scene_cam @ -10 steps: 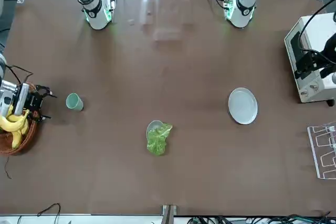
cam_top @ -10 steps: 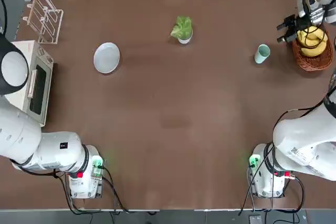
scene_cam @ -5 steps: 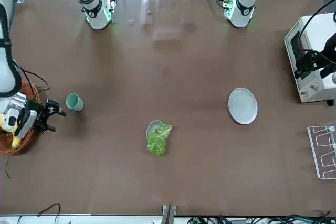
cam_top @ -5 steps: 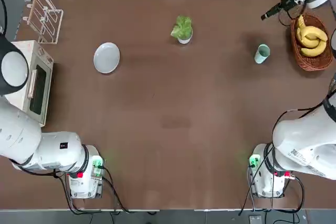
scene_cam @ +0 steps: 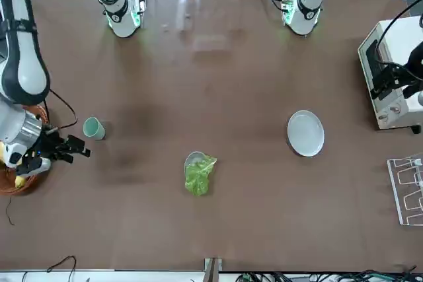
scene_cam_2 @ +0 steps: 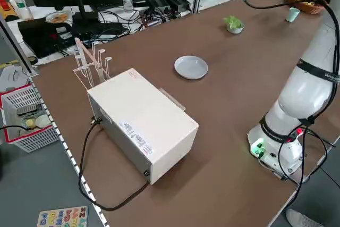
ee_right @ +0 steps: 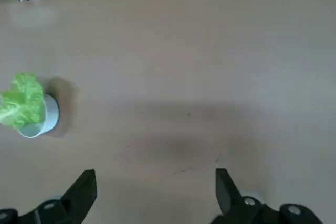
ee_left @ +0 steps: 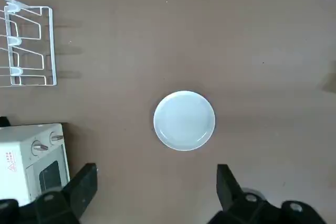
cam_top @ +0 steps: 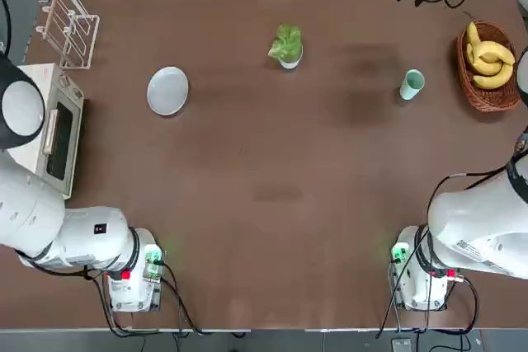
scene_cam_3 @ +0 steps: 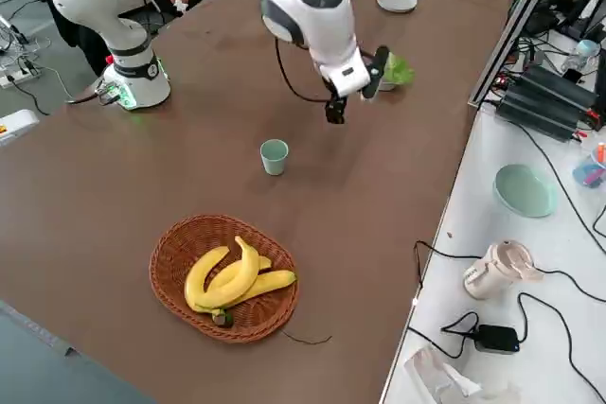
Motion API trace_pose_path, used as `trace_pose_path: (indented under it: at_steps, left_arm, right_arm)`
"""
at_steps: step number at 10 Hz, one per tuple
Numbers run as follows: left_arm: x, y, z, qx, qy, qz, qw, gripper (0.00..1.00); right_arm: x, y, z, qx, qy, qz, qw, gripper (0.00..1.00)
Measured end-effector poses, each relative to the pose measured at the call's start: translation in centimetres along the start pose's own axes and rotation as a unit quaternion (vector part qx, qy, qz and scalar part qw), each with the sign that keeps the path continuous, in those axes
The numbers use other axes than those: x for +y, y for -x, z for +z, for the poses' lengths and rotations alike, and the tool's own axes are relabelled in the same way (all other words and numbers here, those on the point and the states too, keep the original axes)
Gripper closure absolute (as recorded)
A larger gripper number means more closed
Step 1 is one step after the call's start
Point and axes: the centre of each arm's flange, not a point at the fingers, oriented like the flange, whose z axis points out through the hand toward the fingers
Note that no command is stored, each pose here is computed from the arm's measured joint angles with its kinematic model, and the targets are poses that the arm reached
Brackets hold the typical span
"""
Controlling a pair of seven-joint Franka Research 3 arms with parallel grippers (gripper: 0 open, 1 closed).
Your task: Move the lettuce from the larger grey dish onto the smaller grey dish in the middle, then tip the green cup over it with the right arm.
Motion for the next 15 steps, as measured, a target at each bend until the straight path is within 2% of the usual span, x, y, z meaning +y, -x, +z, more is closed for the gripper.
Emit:
trace_pose_path:
  at_steps: [3, 7, 10, 13, 15]
  left_arm:
    - [0.0, 0.0, 0.0, 0.000, 0.000, 0.000, 1.000, 0.00]
    - [0.0, 0.0, 0.0, 0.000, 0.000, 0.000, 1.000, 0.00]
    - [0.1, 0.0, 0.0, 0.000, 0.000, 0.001, 1.000, 0.00]
    - [0.1, 0.0, 0.0, 0.000, 0.000, 0.000, 1.000, 0.00]
    - [0.0, 0.0, 0.0, 0.000, 0.000, 0.000, 1.000, 0.00]
  right_arm:
    - [-5.4, -0.4, -6.8, -0.035, 0.045, 0.029, 0.998, 0.00]
    - [-8.0, -0.3, -10.4, -0.026, 0.060, 0.022, 0.998, 0.00]
    - [-10.4, 0.2, -11.4, -0.019, 0.091, 0.017, 0.996, 0.00]
    - [-8.7, 1.3, -13.6, -0.029, 0.143, -0.005, 0.989, 0.00]
    - [-8.1, 1.6, -14.2, -0.031, 0.150, -0.010, 0.988, 0.00]
